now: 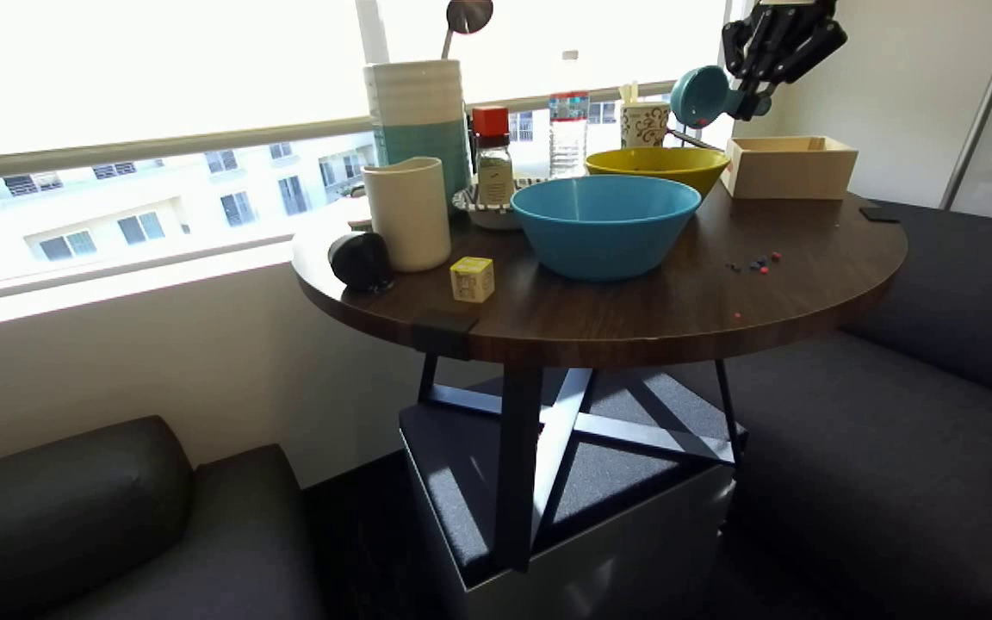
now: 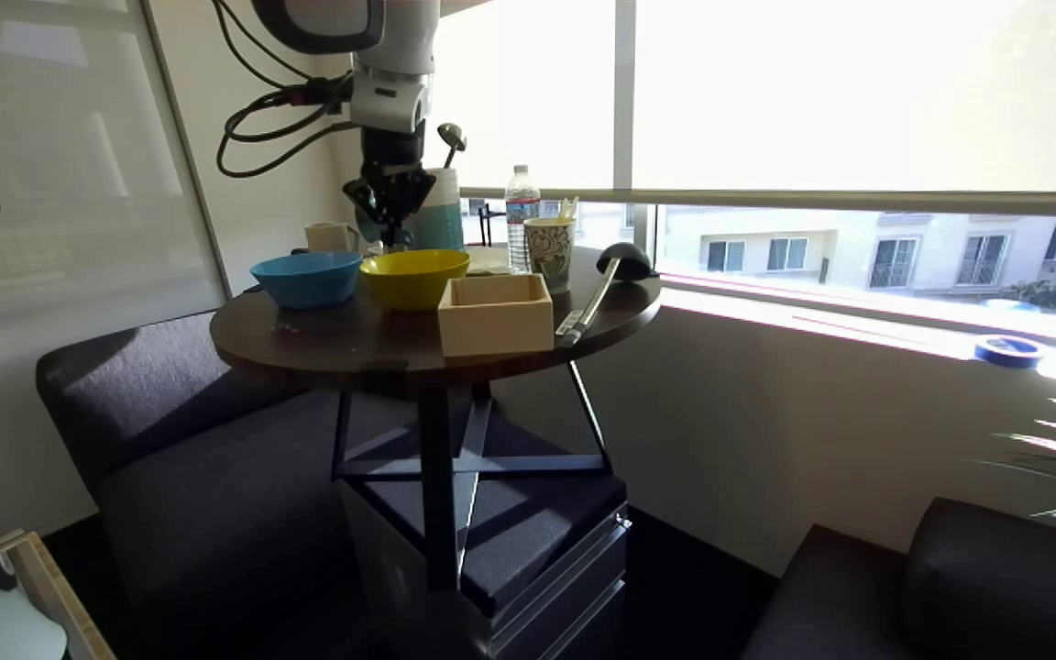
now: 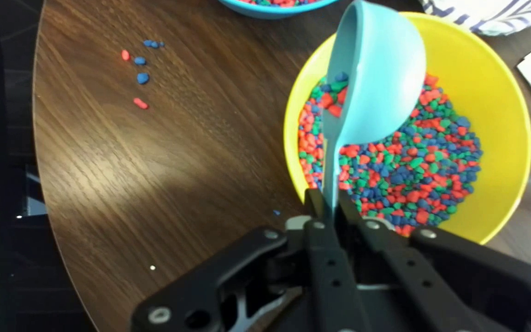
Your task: Place some cereal from the yellow bowl in the blue measuring cup then put the cereal back in the yellow bowl using the spoon
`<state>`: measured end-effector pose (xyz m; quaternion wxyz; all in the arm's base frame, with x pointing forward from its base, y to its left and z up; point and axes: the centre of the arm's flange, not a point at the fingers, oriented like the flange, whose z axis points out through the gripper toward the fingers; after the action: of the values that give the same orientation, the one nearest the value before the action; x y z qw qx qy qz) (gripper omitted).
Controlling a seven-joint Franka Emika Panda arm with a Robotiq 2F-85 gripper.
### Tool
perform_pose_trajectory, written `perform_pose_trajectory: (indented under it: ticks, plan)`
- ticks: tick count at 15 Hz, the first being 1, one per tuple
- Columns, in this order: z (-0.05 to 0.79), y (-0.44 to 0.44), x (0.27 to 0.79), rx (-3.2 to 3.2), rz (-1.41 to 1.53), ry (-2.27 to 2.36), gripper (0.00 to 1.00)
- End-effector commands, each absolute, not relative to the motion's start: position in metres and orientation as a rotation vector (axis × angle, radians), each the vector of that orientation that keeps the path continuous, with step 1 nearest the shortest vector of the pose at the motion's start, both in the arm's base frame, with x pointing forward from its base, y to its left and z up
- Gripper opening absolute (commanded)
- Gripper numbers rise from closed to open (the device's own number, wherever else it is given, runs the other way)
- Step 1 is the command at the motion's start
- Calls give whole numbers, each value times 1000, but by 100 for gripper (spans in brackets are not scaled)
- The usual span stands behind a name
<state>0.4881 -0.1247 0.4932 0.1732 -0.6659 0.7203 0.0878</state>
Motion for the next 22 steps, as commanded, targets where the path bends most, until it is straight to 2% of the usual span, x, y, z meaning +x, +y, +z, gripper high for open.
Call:
perform_pose_trajectory:
  ticks: [1,14,22]
  plan:
    - [496,-133,521,-1938,127,2027,2]
    - [486,-135,535,-2101,-351,1673,2]
    - [503,-123,520,-2144,-252,1686,2]
